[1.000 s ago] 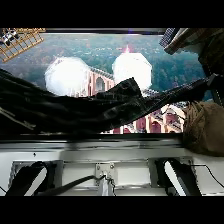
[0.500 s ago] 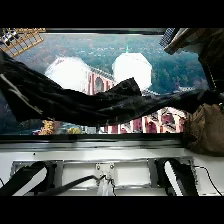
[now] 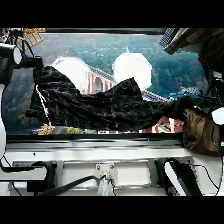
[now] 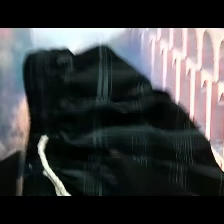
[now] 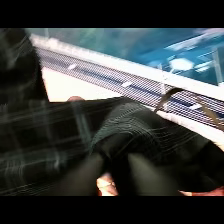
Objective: Fold the clothes and pants, and hang the long-sleeved shirts on hangers.
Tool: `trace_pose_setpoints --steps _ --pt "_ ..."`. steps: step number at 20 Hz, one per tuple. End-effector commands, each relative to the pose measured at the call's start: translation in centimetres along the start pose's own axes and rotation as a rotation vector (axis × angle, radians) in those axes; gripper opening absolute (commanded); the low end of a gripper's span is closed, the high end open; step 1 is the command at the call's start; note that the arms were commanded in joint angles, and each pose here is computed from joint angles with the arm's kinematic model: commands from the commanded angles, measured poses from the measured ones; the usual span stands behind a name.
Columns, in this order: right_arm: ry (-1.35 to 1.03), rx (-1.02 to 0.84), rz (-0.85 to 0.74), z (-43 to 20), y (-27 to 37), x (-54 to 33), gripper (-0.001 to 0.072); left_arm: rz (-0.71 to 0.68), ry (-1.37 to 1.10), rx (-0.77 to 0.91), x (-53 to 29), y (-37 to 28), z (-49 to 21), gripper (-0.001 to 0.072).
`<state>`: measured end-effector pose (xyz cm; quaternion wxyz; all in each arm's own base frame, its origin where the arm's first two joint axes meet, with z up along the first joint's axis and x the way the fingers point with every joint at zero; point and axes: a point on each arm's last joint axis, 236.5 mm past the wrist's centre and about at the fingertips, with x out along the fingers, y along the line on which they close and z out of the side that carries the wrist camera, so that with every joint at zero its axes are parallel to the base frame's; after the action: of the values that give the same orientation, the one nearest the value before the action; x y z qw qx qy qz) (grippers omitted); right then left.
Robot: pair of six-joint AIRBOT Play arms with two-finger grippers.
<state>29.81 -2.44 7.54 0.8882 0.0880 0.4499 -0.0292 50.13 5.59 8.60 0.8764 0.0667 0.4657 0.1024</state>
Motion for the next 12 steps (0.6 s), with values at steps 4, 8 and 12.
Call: trace_pose_setpoints --steps 4,8,12 --pt "0.035 -0.011 0.042 -0.6 1.6 1.0 0.0687 0.087 0.251 -0.236 -3.2 7.2 -7.7 0.0396" --pt "-0.017 -0.007 0.044 0.6 1.7 1.0 0.062 0.019 0.339 -0.334 -3.7 6.7 -14.8 0.0397" --pt "-0.012 -0.008 0.044 0.5 1.7 1.0 0.062 -0.005 0.409 -0.331 -1.4 5.1 -19.3 0.0418"
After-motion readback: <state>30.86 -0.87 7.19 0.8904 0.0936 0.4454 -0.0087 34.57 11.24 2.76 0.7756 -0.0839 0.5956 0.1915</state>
